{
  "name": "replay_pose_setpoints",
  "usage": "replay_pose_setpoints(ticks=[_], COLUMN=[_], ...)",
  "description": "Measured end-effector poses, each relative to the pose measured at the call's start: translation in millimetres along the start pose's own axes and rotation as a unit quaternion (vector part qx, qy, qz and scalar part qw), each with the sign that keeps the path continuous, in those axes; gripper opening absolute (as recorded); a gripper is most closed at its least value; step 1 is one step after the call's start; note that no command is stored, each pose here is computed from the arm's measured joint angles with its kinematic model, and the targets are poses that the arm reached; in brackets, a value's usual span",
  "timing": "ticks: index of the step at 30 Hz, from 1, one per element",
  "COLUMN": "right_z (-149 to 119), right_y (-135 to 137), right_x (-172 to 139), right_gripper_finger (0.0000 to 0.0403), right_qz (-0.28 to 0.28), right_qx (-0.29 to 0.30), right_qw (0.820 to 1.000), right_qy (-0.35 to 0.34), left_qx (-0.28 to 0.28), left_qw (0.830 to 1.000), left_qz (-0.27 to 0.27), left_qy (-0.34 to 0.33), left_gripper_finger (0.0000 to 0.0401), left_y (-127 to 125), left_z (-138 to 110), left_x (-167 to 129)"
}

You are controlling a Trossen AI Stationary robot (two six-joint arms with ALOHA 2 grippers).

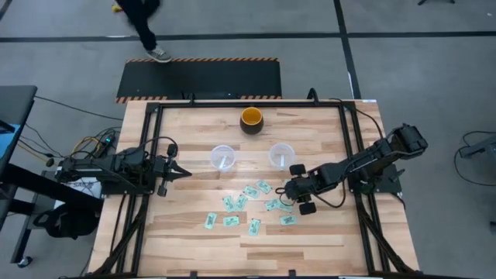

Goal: Pick and place Stevia / Truvia into bins
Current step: Put the stevia packet into the right transparent container

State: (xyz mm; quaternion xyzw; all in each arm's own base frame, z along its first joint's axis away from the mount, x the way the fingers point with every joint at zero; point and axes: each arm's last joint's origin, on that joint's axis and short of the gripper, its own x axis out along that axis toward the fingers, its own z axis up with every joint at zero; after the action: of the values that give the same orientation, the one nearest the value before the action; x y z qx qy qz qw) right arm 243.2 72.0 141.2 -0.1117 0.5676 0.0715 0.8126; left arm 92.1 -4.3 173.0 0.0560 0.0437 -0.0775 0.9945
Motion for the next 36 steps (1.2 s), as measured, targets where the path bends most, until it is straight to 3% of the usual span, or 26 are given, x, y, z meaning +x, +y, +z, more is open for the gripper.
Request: replay_pose_setpoints(ticks=[14, 36], right_z=[2, 5], right_y=[3, 1], right_x=[23, 23], right_gripper_finger=[0.0123, 0.0118], right_qz=[0.002, 0.000], right_qx=[-0.029, -0.021], right_qw=[0.999, 0.999], right_qy=[0.019, 0.024], left_qx=[0.000, -0.002], left_qw=[1.000, 1.000], left_qz=[0.000, 0.000], left_qy=[0.000, 0.000], left_gripper_finger=[0.0000, 0.0000], left_y=[0, 0], left_z=[0, 0], left_x=[0, 0])
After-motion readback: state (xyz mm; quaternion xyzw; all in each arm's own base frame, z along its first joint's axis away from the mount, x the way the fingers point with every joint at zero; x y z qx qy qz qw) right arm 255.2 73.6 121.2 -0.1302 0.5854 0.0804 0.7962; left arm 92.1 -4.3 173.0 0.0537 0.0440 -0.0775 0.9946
